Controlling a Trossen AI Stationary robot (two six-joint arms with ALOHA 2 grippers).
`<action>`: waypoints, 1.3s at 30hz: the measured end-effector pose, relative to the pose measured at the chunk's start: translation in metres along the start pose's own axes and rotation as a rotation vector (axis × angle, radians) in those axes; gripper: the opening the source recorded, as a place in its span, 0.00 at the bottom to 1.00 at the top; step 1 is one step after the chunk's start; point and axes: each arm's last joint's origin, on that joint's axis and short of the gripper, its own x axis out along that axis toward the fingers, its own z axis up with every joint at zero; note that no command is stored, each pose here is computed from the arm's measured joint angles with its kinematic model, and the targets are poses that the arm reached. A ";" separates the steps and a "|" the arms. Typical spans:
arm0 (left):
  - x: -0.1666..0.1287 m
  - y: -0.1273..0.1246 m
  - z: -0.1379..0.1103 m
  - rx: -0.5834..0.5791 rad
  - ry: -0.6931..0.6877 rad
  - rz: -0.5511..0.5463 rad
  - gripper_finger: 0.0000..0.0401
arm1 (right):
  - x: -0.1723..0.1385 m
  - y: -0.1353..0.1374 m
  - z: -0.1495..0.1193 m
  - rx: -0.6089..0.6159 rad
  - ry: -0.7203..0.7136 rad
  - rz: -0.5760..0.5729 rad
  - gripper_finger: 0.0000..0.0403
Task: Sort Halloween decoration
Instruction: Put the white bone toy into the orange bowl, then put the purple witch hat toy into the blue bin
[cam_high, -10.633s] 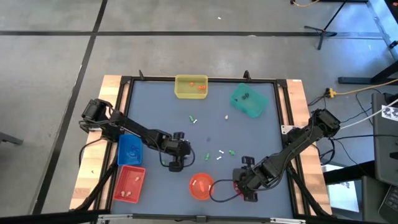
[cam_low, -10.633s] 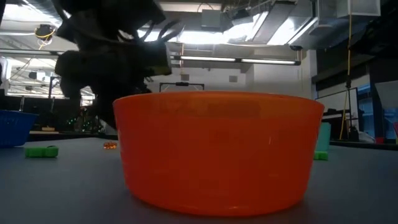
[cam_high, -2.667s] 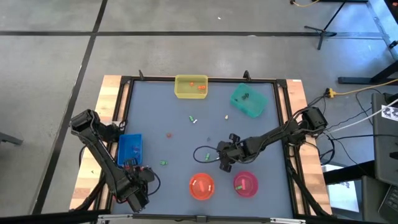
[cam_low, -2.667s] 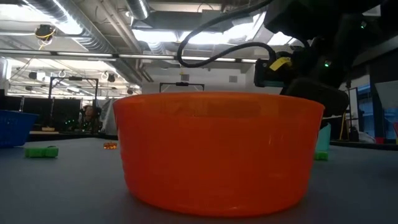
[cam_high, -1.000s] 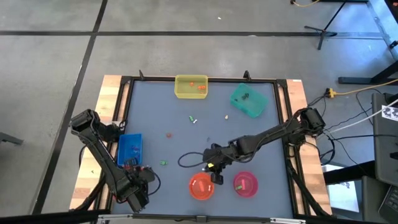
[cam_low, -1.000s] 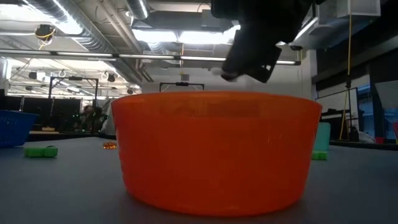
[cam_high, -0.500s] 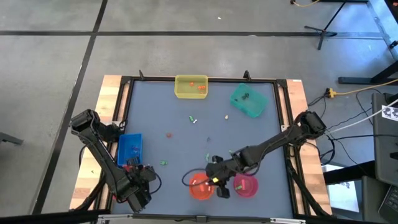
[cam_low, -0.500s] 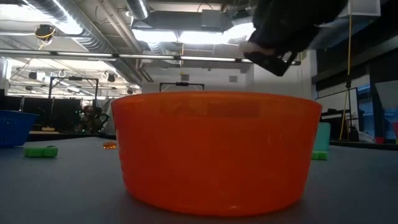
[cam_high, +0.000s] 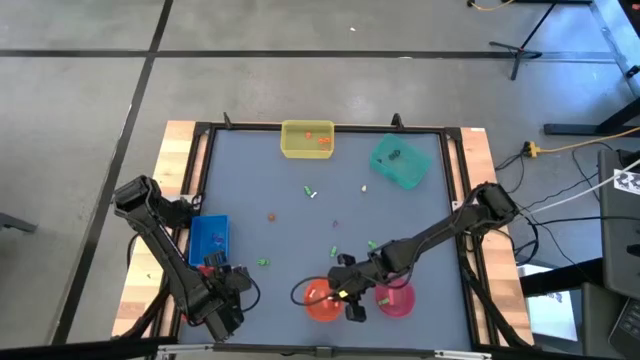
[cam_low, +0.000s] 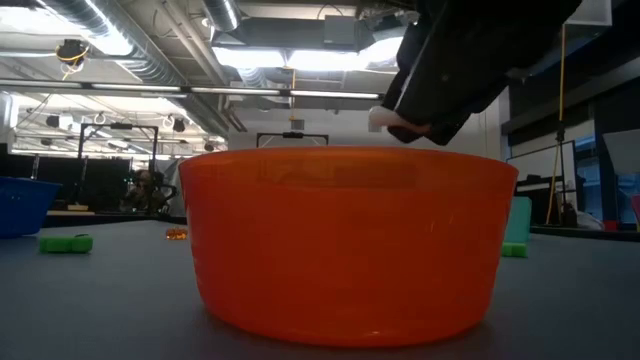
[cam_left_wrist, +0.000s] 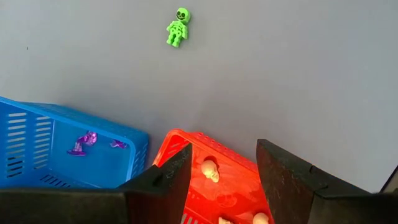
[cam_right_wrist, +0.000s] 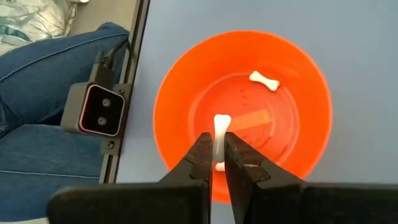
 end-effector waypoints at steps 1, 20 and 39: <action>0.000 0.000 0.000 0.000 0.000 0.000 0.41 | 0.000 0.000 0.000 0.000 -0.001 -0.001 0.06; 0.000 0.000 0.000 -0.001 -0.001 -0.003 0.41 | 0.000 0.000 0.000 0.001 0.001 -0.001 0.39; 0.022 0.028 0.119 -0.091 -0.289 -0.106 0.41 | -0.089 0.021 0.027 -0.103 0.048 -0.163 0.39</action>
